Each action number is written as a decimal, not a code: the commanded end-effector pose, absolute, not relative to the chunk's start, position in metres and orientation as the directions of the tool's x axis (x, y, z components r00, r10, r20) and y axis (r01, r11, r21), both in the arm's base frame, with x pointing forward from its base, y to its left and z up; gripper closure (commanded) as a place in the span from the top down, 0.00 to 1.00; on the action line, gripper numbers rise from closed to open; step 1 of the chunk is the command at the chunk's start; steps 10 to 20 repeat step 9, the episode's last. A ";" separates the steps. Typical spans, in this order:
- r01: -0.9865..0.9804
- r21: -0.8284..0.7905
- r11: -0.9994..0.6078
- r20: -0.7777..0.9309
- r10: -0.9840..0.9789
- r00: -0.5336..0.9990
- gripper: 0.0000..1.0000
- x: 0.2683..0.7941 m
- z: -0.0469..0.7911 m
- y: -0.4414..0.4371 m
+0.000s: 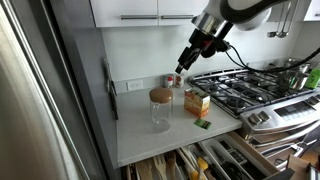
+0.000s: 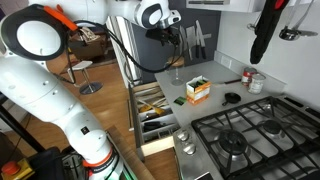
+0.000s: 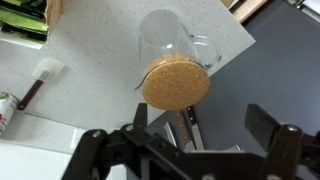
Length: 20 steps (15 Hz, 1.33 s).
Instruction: Put the brown lid on the transparent jar
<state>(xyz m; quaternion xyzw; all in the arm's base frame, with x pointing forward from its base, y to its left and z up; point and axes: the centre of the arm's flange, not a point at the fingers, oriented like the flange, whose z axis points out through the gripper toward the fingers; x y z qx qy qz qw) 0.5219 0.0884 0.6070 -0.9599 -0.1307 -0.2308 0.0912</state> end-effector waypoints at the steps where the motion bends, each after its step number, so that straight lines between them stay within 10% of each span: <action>1: 0.347 -0.131 -0.929 0.463 0.252 0.850 1.00 0.491 0.624 0.089; 20: 0.336 -0.111 -0.935 0.478 0.246 0.843 1.00 0.499 0.633 0.094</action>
